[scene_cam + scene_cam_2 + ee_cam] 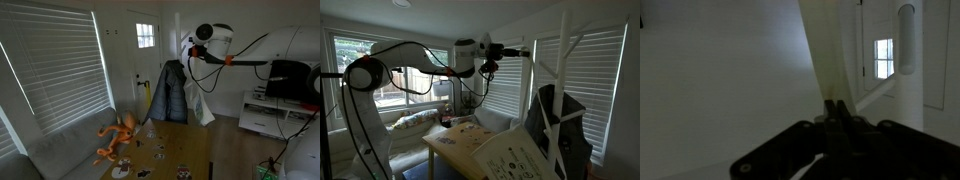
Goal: Pick up the white tote bag by the handle and hang it on the third rail from the top on the white coat hanger stand
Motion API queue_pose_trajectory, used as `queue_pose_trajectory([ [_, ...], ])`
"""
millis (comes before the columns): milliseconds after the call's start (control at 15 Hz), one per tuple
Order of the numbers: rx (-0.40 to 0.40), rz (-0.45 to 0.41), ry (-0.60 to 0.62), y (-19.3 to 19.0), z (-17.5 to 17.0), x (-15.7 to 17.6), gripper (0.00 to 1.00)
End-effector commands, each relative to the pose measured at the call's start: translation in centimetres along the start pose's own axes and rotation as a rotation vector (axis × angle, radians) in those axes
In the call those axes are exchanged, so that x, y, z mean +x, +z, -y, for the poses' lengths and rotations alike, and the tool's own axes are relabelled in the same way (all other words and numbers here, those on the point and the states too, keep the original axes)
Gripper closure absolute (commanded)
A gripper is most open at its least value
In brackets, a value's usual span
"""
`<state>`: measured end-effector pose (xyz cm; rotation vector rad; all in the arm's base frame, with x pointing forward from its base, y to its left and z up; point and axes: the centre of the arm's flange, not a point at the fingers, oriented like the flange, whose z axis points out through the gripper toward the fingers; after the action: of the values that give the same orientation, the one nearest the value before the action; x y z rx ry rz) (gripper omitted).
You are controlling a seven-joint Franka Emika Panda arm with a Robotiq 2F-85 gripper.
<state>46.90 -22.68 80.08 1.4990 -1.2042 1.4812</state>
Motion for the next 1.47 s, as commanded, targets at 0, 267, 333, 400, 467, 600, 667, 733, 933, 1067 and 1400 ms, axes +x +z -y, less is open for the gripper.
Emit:
queue_pose_trajectory([
  [0, 0.013, -0.034, 0.04, 1.1, 1.9, 0.6, 0.99],
  [267, 0.008, -0.046, 0.052, 1.8, 3.0, 0.5, 0.99],
  [333, 0.008, -0.048, 0.054, 1.9, 3.1, 0.5, 0.99],
  [400, 0.004, -0.053, 0.057, 1.9, 3.2, 0.6, 0.99],
  [467, 0.0, -0.059, 0.065, 2.1, 3.2, 0.9, 0.99],
  [600, 0.005, -0.064, 0.075, 2.2, 3.4, 1.4, 0.99],
  [667, 0.005, -0.066, 0.079, 2.4, 3.7, 1.5, 0.99],
  [733, 0.01, -0.066, 0.08, 2.5, 4.0, 1.5, 0.99],
  [933, 0.018, -0.071, 0.086, 2.8, 4.8, 1.7, 0.99],
  [1067, 0.029, -0.071, 0.084, 2.9, 5.4, 1.7, 0.99],
  [1400, 0.068, -0.065, 0.073, 2.8, 7.1, 1.3, 0.99],
])
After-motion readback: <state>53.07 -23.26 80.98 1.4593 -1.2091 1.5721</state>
